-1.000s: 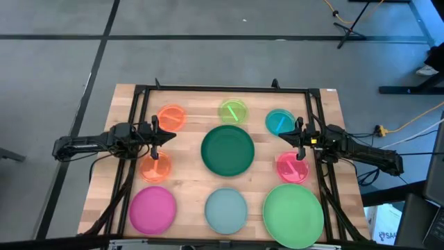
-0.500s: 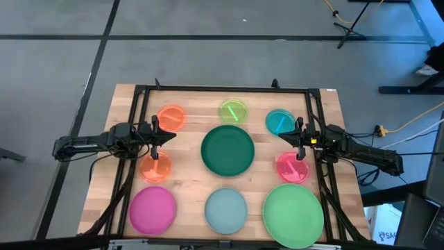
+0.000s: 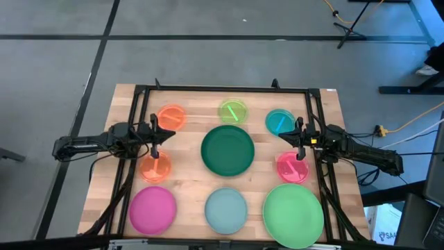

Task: Stack plastic plates
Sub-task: Stack the green plate on top of the dark green plate

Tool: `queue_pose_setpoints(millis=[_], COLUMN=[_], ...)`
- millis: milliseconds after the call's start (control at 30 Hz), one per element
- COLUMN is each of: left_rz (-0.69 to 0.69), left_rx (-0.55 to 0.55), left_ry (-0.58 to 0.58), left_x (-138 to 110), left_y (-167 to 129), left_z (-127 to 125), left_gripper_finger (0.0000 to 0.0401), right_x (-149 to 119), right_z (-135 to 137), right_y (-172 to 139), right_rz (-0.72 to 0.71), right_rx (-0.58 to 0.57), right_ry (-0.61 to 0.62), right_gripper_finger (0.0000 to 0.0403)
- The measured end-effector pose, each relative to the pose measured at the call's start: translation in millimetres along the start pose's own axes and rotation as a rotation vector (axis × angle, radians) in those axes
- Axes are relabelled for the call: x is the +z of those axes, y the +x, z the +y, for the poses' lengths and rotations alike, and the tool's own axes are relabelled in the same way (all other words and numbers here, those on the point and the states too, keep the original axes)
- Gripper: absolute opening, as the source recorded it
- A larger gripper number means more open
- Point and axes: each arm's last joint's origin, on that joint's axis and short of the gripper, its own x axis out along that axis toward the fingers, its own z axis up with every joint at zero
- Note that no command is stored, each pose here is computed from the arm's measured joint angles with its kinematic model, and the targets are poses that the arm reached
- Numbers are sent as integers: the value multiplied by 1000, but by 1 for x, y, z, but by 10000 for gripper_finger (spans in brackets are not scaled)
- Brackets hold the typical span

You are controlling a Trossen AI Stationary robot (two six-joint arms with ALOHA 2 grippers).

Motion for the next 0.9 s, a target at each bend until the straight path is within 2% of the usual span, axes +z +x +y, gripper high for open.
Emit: queue_pose_setpoints(millis=[167,433,700,900], left_rz=[-129,-248,-146,-49], left_rx=[8,-3,-55,-38], left_ry=[-14,-107,-226,-197], left_x=[13,24,18,30], left_y=[-1,-3,7,22], left_z=[0,1,-3,-10], left_gripper_finger=[6,6,6,6], right_x=[0,0,2,1], right_z=[0,0,0,0], right_y=[0,0,0,0], right_rz=[0,-1,-19,-11], right_rx=[0,-10,-16,-17], right_ry=[0,-1,-3,-1], right_gripper_finger=[3,3,3,3])
